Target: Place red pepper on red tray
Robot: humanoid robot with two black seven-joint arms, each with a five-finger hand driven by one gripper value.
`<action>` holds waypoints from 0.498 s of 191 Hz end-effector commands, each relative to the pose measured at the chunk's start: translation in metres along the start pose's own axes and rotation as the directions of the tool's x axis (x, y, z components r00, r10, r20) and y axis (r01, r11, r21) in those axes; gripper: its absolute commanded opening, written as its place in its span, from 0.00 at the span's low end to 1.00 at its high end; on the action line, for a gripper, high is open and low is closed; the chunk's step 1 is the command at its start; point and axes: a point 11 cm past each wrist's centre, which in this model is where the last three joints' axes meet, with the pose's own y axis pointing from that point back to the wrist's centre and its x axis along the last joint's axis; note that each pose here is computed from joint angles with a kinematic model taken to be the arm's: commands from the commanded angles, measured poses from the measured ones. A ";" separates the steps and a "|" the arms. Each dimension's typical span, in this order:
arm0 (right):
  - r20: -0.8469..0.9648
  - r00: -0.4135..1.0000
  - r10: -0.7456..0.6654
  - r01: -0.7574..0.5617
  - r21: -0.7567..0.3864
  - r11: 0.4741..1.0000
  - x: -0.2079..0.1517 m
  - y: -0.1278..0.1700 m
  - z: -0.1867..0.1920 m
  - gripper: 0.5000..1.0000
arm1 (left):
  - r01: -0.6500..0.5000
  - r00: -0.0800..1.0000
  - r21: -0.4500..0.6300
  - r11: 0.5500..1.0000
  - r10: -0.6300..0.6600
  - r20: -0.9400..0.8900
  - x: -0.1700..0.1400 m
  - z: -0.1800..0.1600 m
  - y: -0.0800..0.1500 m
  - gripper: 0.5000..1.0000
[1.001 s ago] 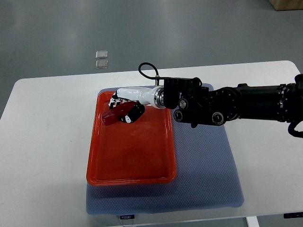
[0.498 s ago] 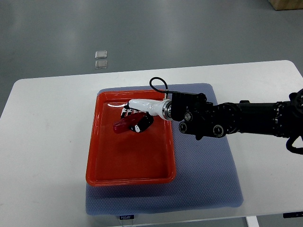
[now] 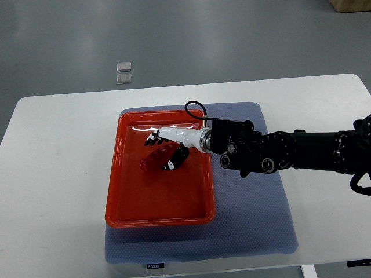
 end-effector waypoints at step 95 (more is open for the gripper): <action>0.786 0.550 0.284 -0.513 0.049 0.857 0.077 0.042 0.021 0.72 | -0.001 1.000 0.000 1.000 0.001 0.000 0.000 0.000 0.000 1.00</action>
